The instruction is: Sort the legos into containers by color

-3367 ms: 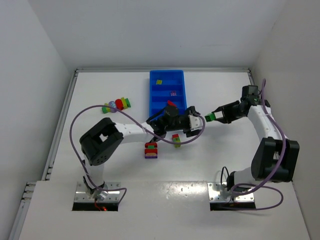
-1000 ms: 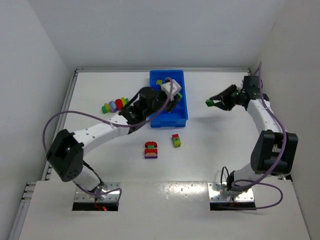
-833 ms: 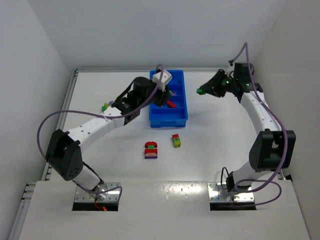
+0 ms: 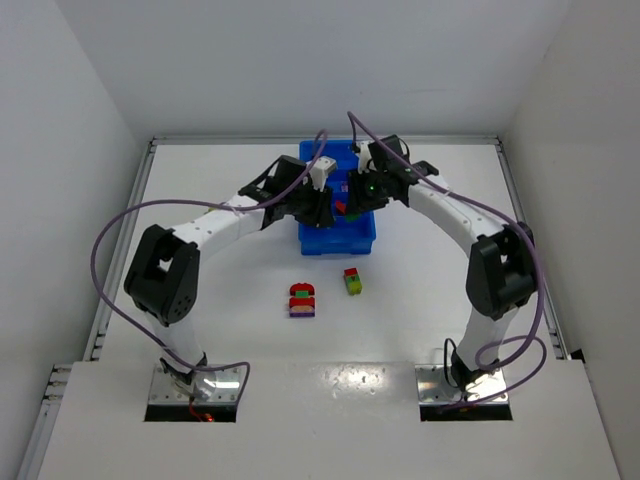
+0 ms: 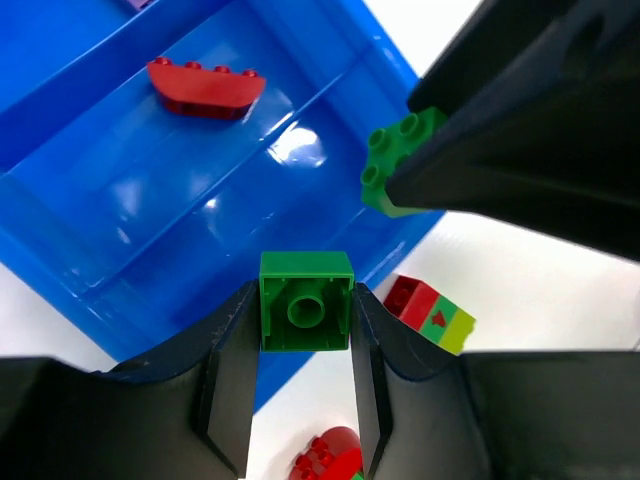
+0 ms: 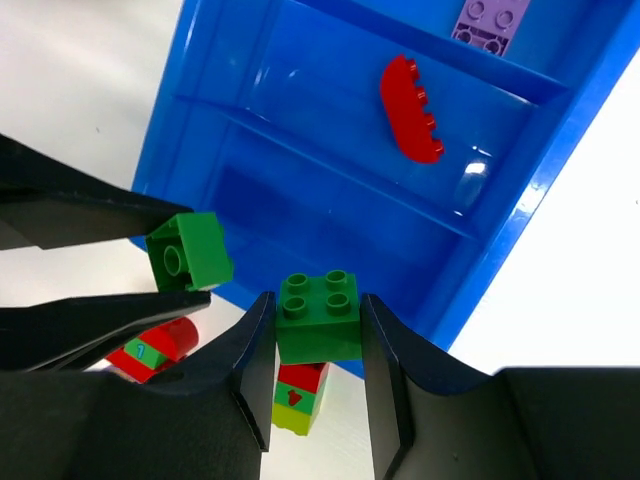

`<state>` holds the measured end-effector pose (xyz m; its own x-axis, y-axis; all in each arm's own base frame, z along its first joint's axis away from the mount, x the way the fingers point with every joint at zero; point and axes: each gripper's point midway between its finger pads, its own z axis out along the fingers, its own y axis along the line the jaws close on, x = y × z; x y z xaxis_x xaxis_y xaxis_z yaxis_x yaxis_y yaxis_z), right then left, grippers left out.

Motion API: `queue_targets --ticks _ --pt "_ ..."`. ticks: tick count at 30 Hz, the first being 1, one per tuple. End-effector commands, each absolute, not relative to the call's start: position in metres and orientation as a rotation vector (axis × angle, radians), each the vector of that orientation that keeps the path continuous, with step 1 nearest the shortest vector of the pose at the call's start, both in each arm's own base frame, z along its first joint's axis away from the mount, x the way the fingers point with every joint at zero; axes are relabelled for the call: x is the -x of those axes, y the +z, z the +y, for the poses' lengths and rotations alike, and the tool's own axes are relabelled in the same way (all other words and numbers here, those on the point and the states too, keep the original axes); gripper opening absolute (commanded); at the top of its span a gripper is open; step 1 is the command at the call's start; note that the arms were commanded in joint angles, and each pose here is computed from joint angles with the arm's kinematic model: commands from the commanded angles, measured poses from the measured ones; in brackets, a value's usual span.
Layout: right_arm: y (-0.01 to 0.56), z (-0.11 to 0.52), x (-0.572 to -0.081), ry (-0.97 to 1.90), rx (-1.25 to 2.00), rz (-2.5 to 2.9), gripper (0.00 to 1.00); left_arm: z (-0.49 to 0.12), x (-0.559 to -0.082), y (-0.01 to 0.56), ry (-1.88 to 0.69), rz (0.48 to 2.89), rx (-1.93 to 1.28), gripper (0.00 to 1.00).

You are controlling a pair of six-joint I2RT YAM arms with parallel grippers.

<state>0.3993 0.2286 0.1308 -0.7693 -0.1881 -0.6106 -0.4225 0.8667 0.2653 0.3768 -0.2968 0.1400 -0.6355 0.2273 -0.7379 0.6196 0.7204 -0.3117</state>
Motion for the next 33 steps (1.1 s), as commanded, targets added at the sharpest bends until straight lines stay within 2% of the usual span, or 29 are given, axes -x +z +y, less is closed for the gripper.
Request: queue_targets --ticks 1,4,8,10,12,13,14,15,16,18,19,22,25,28,29,31,33 --pt "0.140 0.235 -0.411 0.480 0.467 2.398 0.00 -0.298 -0.389 0.149 -0.686 2.200 -0.621 0.25" --pt "0.128 0.236 -0.405 0.468 0.478 2.425 0.00 -0.295 -0.392 0.144 -0.661 2.213 -0.610 0.26" --pt "0.121 0.232 -0.402 0.452 0.474 2.444 0.00 -0.292 -0.396 0.138 -0.627 2.220 -0.607 0.34" --pt "0.122 0.230 -0.406 0.426 0.463 2.434 0.03 -0.290 -0.396 0.132 -0.611 2.241 -0.603 0.37" --pt "0.117 0.229 -0.407 0.412 0.460 2.445 0.15 -0.290 -0.399 0.130 -0.601 2.244 -0.598 0.44" --pt "0.112 0.229 -0.407 0.410 0.460 2.454 0.27 -0.291 -0.402 0.129 -0.596 2.240 -0.608 0.49" --pt "0.112 0.229 -0.407 0.410 0.460 2.454 0.27 -0.291 -0.402 0.129 -0.596 2.240 -0.608 0.49" --pt "0.112 0.229 -0.407 0.410 0.460 2.454 0.32 -0.291 -0.402 0.129 -0.596 2.240 -0.608 0.51" --pt "0.112 0.229 -0.407 0.410 0.460 2.454 0.44 -0.291 -0.402 0.129 -0.596 2.240 -0.608 0.55" --pt "0.112 0.229 -0.407 0.410 0.460 2.454 0.51 -0.292 -0.404 0.133 -0.593 2.224 -0.618 0.56" --pt "0.113 0.230 -0.406 0.421 0.465 2.454 0.60 -0.291 -0.405 0.133 -0.582 2.225 -0.613 0.56" --pt "0.121 0.230 -0.406 0.427 0.462 2.430 0.75 -0.290 -0.408 0.140 -0.568 2.199 -0.614 0.58" --pt "0.145 0.229 -0.408 0.423 0.468 2.363 0.77 -0.282 -0.409 0.165 -0.562 2.120 -0.567 0.58" --pt "0.188 0.223 -0.409 0.405 0.479 2.228 0.71 -0.266 -0.410 0.193 -0.584 2.029 -0.461 0.58" --pt "0.191 0.220 -0.403 0.401 0.489 2.214 0.71 -0.261 -0.406 0.222 -0.584 1.961 -0.432 0.59" --pt "0.211 0.212 -0.391 0.424 0.493 2.166 0.71 -0.245 -0.404 0.237 -0.541 1.931 -0.387 0.69" --pt "0.199 0.207 -0.366 0.465 0.607 2.191 0.70 -0.227 -0.399 0.247 -0.514 1.940 -0.356 0.72"
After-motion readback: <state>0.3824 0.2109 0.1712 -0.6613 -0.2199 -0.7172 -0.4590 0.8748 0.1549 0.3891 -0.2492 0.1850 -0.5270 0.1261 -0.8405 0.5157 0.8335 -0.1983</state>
